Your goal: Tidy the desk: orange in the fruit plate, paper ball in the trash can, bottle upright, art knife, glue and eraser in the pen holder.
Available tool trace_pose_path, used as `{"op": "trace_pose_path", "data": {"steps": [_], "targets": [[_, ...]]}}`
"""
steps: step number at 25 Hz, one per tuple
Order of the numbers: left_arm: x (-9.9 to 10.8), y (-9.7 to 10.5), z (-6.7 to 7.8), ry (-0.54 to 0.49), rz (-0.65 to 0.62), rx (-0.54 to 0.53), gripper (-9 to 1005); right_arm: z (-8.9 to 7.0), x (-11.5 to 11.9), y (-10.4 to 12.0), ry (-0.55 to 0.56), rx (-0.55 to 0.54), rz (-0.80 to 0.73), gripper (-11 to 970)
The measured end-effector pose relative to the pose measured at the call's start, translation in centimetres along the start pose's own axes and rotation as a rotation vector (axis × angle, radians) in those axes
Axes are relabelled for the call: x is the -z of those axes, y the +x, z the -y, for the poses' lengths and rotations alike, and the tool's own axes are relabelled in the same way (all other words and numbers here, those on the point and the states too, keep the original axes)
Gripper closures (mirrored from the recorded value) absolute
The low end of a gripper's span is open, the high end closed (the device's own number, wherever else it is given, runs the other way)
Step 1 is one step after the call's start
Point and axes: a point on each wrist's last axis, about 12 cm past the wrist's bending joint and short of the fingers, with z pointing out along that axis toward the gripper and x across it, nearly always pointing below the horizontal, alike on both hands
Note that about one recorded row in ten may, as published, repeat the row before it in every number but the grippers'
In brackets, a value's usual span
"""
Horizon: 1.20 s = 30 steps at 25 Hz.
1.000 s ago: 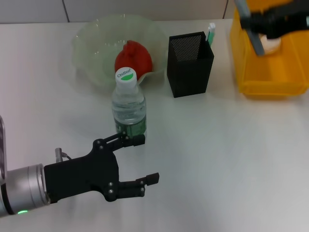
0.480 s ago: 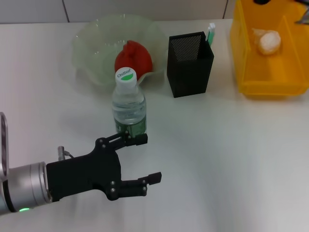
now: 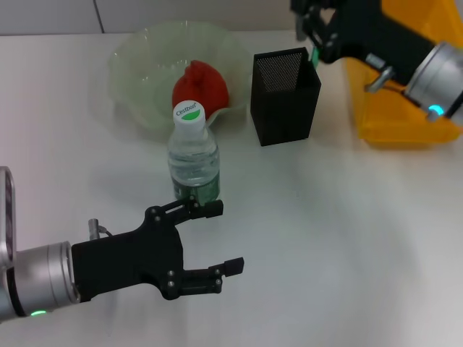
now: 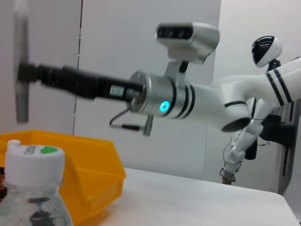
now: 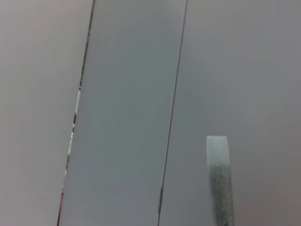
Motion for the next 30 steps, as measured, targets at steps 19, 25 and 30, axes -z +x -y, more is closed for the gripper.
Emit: {"op": "trace_pose_path", "data": {"steps": [19, 25, 30], "targets": [[0.0, 0.1, 0.1, -0.004, -0.001, -0.003, 136, -1.1, 0.1, 1.7, -0.023, -0.062, -0.025, 727], [0.2, 0.1, 0.1, -0.008, 0.001, 0.0, 136, -1.5, 2.9, 0.0, -0.072, -0.092, 0.121, 501], [0.1, 0.0, 0.0, 0.001, 0.002, -0.003, 136, -2.7, 7.9, -0.7, -0.162, -0.171, 0.093, 350]]}}
